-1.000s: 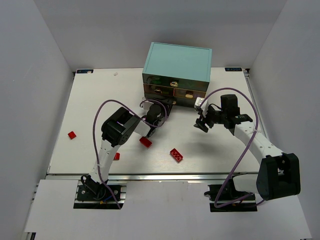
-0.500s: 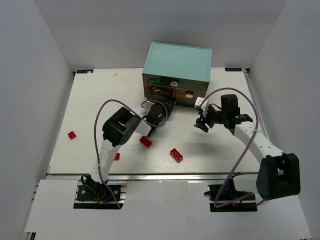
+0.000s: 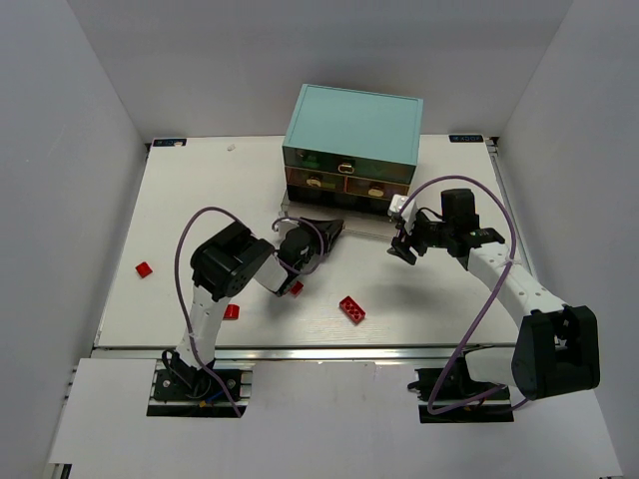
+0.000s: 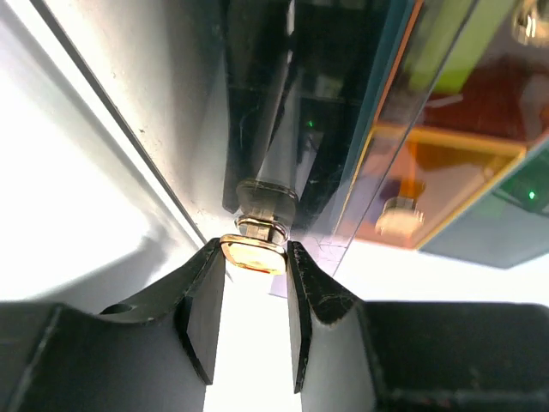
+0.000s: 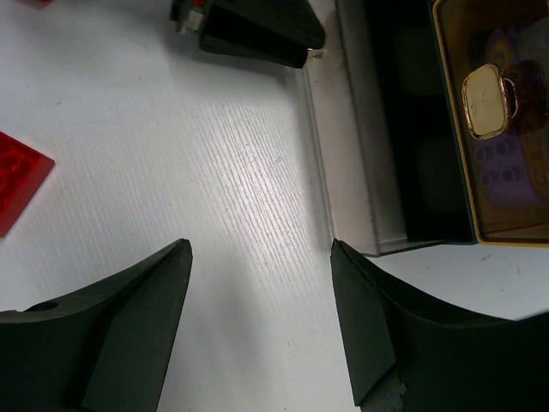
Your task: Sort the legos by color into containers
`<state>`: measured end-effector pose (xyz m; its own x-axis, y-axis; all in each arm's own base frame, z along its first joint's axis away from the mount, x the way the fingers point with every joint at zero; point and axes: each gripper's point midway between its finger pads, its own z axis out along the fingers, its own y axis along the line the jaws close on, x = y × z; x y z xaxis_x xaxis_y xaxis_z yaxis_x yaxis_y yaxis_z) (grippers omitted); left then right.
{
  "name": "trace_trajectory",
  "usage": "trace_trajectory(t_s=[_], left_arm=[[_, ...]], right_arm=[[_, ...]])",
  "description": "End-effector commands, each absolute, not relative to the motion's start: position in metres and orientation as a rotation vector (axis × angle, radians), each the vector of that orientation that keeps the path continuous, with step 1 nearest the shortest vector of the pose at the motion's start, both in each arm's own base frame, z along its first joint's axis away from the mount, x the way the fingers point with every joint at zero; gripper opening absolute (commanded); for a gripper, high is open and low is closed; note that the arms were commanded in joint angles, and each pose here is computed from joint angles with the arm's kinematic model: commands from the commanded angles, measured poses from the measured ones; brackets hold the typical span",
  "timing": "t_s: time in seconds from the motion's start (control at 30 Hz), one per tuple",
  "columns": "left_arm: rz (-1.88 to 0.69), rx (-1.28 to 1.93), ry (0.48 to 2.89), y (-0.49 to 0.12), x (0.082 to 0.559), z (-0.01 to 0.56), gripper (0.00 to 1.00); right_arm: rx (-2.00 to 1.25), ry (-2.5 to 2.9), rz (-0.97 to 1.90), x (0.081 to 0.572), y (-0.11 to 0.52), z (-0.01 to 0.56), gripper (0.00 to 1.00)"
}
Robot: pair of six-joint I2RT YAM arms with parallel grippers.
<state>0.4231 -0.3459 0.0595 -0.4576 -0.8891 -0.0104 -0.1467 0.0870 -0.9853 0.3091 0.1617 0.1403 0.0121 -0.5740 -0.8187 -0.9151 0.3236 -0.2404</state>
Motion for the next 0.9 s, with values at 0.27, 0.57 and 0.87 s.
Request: trace_trajectory(t_s=[0.27, 0.57, 0.87], left_arm=[[-1.427, -1.009, 1.723, -0.325, 0.396, 0.081, 0.53], [-1.433, -0.987, 1.82, -0.322, 0.371, 0.096, 0.69], [-1.275, -0.895, 1.939, -0.29, 0.342, 0.145, 0.74]], right_arm=[[-1.405, 1.619, 0.542, 0.291, 0.169, 0.144, 0.72], [-1.562, 1.504, 0.737, 0.244, 0.191, 0.141, 0.81], [-1.59, 1.538, 0.767, 0.225, 0.218, 0.141, 0.77]])
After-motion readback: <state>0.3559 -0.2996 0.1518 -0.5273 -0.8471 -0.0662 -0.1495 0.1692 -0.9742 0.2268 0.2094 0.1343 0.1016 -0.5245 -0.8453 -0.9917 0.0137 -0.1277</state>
